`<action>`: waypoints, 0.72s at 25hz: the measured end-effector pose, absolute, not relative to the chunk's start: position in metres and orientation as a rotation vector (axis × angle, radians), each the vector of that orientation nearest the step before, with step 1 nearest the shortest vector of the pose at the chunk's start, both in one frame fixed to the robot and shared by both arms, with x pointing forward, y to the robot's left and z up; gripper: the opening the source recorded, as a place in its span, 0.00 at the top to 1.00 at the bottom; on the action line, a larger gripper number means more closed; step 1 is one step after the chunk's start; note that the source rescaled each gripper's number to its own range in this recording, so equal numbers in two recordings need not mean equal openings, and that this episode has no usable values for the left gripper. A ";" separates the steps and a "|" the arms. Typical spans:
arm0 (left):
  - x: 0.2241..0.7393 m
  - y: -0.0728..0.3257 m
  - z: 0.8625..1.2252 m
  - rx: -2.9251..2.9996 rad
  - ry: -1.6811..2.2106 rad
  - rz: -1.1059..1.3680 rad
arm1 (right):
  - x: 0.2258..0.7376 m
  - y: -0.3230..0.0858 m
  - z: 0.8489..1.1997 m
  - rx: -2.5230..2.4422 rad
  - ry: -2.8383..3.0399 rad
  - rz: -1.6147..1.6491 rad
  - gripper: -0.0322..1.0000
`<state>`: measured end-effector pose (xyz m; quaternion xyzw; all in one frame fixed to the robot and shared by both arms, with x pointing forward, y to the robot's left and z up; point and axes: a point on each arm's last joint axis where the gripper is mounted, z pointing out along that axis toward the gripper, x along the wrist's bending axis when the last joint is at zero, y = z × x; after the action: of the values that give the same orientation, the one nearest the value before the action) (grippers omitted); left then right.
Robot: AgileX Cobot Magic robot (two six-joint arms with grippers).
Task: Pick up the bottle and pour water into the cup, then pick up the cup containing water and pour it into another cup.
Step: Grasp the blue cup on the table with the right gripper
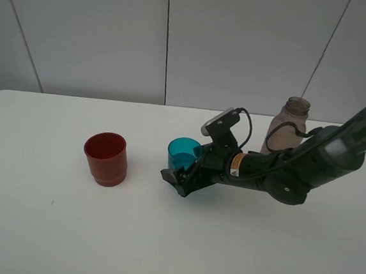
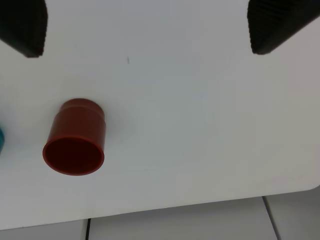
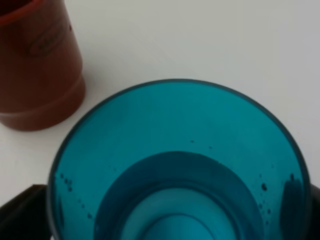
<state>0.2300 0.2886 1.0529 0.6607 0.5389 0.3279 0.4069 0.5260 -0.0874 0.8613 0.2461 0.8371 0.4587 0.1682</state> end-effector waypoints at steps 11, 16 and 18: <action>0.230 0.289 1.053 1.666 1.359 0.827 | 0.528 -0.088 0.862 0.752 2.354 1.309 0.00; 0.230 0.289 1.053 1.666 1.359 0.827 | 0.528 -0.088 0.861 0.753 2.357 1.307 0.00; 0.230 0.289 1.053 1.666 1.359 0.827 | 0.528 -0.088 0.861 0.754 2.358 1.306 0.00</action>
<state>0.2300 0.2886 1.0529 0.6607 0.5389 0.3279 0.4069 0.5278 -0.0884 0.8607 0.2654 0.8300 0.4599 0.1706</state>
